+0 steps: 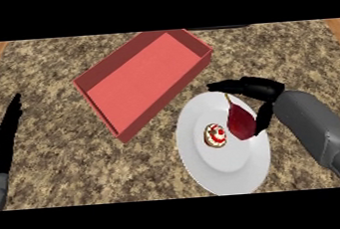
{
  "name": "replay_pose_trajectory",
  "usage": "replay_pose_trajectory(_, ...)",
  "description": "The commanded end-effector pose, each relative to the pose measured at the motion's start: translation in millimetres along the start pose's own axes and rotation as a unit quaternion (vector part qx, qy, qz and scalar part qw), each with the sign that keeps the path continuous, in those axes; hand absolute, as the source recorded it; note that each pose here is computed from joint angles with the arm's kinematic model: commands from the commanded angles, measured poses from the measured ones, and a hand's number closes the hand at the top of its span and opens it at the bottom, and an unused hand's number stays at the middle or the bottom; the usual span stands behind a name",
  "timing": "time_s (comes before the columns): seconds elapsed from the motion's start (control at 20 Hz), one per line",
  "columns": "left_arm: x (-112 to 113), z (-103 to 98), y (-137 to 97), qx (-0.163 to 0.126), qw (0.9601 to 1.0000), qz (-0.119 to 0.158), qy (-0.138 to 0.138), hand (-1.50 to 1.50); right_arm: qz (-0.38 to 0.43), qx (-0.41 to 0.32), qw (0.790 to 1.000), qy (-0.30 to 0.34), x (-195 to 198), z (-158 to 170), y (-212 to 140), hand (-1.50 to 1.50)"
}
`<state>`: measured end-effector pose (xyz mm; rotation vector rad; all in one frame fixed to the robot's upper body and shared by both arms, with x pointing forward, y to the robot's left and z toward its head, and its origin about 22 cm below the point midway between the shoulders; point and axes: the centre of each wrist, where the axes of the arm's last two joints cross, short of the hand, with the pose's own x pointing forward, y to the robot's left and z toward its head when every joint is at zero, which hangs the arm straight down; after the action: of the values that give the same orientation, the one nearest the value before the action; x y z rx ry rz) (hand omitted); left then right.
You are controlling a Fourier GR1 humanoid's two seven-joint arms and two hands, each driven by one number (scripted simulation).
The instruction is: Pick the pear from the plate and place it in the cardboard box
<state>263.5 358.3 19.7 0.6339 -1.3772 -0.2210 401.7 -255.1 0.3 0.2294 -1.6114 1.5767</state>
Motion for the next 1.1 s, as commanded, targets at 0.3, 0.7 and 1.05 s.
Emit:
replay_pose_trajectory(0.3, -3.9, 1.3, -2.5, 0.009, 0.9999, 0.002, 0.008, 0.00, -0.047, 0.018, 0.994, -0.097, 10.7, 7.8, -21.3, -1.50)
replay_pose_trajectory(0.7, 2.1, -1.2, 11.2, 0.009, 0.9999, -0.006, 0.007, 0.00, -0.008, 0.058, 0.997, -0.041, 22.8, -9.3, 7.7, -1.50)
replay_pose_trajectory(1.05, 3.5, -5.1, 2.3, 0.008, 0.9999, -0.013, 0.003, 0.00, -0.015, 0.054, 0.998, -0.012, 21.0, -23.6, 38.4, 1.50)
